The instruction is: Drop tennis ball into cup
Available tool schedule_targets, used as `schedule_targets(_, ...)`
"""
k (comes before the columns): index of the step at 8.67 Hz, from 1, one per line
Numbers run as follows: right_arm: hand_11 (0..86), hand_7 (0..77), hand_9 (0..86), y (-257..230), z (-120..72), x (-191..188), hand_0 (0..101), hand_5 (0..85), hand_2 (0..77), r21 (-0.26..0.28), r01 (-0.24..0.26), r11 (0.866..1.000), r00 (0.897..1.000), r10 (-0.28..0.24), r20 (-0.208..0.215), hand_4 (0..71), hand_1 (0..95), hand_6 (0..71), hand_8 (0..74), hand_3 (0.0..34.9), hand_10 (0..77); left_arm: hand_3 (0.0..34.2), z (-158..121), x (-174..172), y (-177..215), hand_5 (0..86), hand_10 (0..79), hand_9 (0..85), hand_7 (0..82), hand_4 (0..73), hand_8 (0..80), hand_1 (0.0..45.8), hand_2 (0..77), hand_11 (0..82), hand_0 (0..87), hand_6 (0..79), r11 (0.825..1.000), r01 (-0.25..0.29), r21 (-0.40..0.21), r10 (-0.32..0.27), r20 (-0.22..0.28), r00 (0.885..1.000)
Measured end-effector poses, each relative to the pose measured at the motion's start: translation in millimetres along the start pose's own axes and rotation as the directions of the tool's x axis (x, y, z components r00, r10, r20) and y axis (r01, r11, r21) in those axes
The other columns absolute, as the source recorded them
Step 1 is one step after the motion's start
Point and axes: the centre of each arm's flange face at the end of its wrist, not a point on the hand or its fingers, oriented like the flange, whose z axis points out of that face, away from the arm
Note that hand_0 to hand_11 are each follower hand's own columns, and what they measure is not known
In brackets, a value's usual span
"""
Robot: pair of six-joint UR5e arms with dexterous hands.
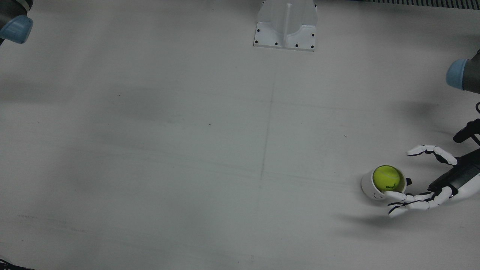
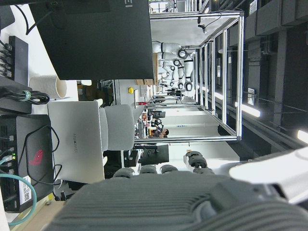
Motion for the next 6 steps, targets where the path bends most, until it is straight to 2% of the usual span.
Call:
schedule_targets(1,0.5,0.5,0.0,0.5,0.0,-0.1,0,0.0,0.5,-0.001,0.0,1.0,1.0,0.0,0.0,0.0,0.5,0.0,0.0,0.0,0.0,30.3,-18.5,43.0,-14.9,18.5,8.7,2.7,14.7,1.1,16.4,23.5,34.9,16.9,58.8,30.5,0.999,-0.014,0.04,0.016,-0.062,0.998)
schedule_targets(2,0.5,0.5,0.0,0.8,0.0,-0.1,0,0.0,0.5,-0.002,0.001,1.0,1.0,-0.001,0.0,0.0,0.5,0.0,0.0,0.0,0.0,30.2,-46.7,98.9,-30.7,18.5,10.4,3.3,14.7,1.1,16.9,24.0,36.5,16.4,58.8,38.2,0.994,-0.038,0.1,0.052,-0.142,0.988)
schedule_targets(4,0.5,0.5,0.0,0.7,0.0,-0.1,0,0.0,0.5,-0.001,0.001,1.0,1.0,-0.001,-0.001,0.0,0.5,0.0,0.0,0.0,0.0,28.2,-109.5,183.6,-57.0,17.5,11.4,5.5,18.5,0.5,15.3,24.0,37.6,19.6,59.8,31.6,0.971,-0.05,0.234,0.114,-0.269,0.957)
schedule_targets(5,0.5,0.0,0.0,0.7,0.0,-0.1,0,0.0,0.5,-0.001,0.001,1.0,1.0,-0.001,0.0,0.0,0.5,0.0,0.0,0.0,0.0,26.0,-138.1,209.0,-70.4,20.7,11.4,4.9,14.7,0.5,19.1,24.0,39.8,19.6,62.6,41.5,0.957,-0.037,0.286,0.129,-0.312,0.941)
schedule_targets(6,0.5,0.5,0.0,0.9,0.0,-0.2,0,0.0,0.5,-0.002,0.001,1.0,1.0,-0.001,0.0,0.0,0.5,0.0,0.0,0.0,0.0,26.3,-156.9,222.8,-79.2,16.4,11.4,5.5,21.3,0.5,13.1,23.5,34.4,20.7,67.2,25.6,0.948,-0.023,0.317,0.135,-0.338,0.931)
